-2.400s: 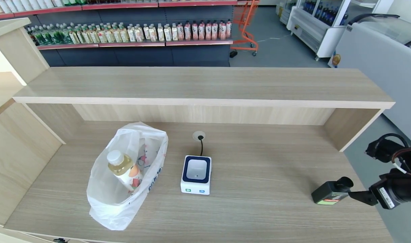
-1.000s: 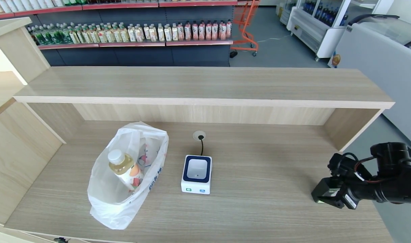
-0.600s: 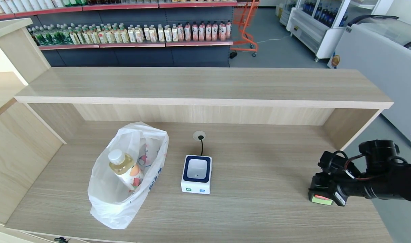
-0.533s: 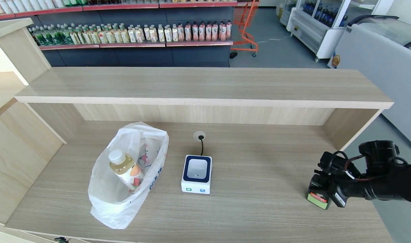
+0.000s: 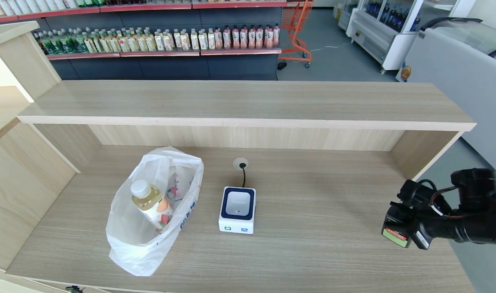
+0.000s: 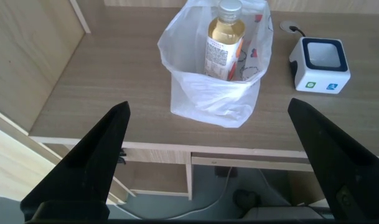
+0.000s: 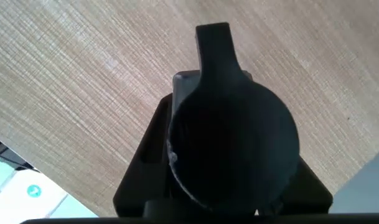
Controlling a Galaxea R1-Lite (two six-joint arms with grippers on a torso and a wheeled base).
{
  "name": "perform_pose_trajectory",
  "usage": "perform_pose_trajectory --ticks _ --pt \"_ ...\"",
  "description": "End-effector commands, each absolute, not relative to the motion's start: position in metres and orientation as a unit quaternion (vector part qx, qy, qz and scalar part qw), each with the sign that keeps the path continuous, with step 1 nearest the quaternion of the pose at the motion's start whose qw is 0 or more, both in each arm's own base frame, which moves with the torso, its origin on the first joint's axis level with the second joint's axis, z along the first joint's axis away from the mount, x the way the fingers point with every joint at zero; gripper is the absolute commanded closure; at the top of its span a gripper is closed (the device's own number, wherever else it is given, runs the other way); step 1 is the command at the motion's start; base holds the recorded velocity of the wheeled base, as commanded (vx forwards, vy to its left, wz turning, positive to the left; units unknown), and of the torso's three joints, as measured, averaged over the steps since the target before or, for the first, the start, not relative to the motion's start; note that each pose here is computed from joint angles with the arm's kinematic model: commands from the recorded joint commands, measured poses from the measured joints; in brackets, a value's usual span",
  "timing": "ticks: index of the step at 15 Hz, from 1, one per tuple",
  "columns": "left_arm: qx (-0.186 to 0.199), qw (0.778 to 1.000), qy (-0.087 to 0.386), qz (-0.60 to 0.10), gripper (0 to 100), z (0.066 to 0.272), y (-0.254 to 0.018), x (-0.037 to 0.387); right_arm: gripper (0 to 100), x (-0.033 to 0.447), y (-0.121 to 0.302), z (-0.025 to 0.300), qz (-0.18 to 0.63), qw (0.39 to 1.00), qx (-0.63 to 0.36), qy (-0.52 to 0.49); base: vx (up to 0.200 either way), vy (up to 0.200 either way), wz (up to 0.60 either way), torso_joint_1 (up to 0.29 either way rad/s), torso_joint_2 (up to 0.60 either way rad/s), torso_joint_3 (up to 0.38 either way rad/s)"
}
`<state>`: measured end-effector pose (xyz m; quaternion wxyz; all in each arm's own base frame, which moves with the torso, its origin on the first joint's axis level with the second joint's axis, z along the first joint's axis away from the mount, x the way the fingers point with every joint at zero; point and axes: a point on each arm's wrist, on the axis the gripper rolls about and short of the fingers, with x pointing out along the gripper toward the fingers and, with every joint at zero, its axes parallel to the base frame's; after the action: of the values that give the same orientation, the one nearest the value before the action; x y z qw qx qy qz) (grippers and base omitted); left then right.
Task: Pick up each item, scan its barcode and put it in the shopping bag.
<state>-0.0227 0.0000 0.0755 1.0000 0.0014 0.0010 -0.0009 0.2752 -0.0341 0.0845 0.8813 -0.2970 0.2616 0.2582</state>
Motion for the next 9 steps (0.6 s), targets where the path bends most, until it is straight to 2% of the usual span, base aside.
perform_pose_trajectory --ticks 1,3,4,5,6,7,9 --pt "0.002 1.0 0.001 -0.001 0 0.076 0.0 -0.023 100 0.265 -0.032 0.121 0.229 0.898 -0.33 0.181 0.0 0.0 0.0 0.0 0.0 0.0" --pt "0.002 1.0 0.001 -0.001 0 0.076 0.0 -0.023 100 0.233 -0.026 0.148 0.198 0.899 -0.38 0.088 0.0 0.0 0.0 0.0 0.0 0.0" --pt "0.002 1.0 0.001 -0.001 0 0.076 0.0 -0.023 100 0.218 -0.016 0.152 0.209 0.884 -0.416 0.049 0.0 0.0 0.0 0.0 0.0 0.0" --pt "0.002 1.0 0.001 -0.001 0 0.076 0.0 -0.023 100 0.206 -0.002 0.149 0.259 0.856 -0.447 0.015 0.0 0.0 0.0 0.0 0.0 0.0" --pt "0.002 1.0 0.001 -0.001 0 0.076 0.0 -0.023 100 0.201 0.01 0.148 0.315 0.813 -0.488 -0.028 0.0 0.0 0.0 0.0 0.0 0.0" --pt "0.002 1.0 0.001 -0.002 0 0.076 0.0 -0.023 100 0.198 0.023 0.146 0.374 0.741 -0.55 -0.093 0.0 0.0 0.0 0.0 0.0 0.0" --pt "0.002 1.0 0.001 -0.001 0 0.076 0.0 -0.023 100 0.195 0.039 0.16 0.367 0.568 -0.688 -0.262 0.0 0.0 0.0 0.0 0.0 0.0"
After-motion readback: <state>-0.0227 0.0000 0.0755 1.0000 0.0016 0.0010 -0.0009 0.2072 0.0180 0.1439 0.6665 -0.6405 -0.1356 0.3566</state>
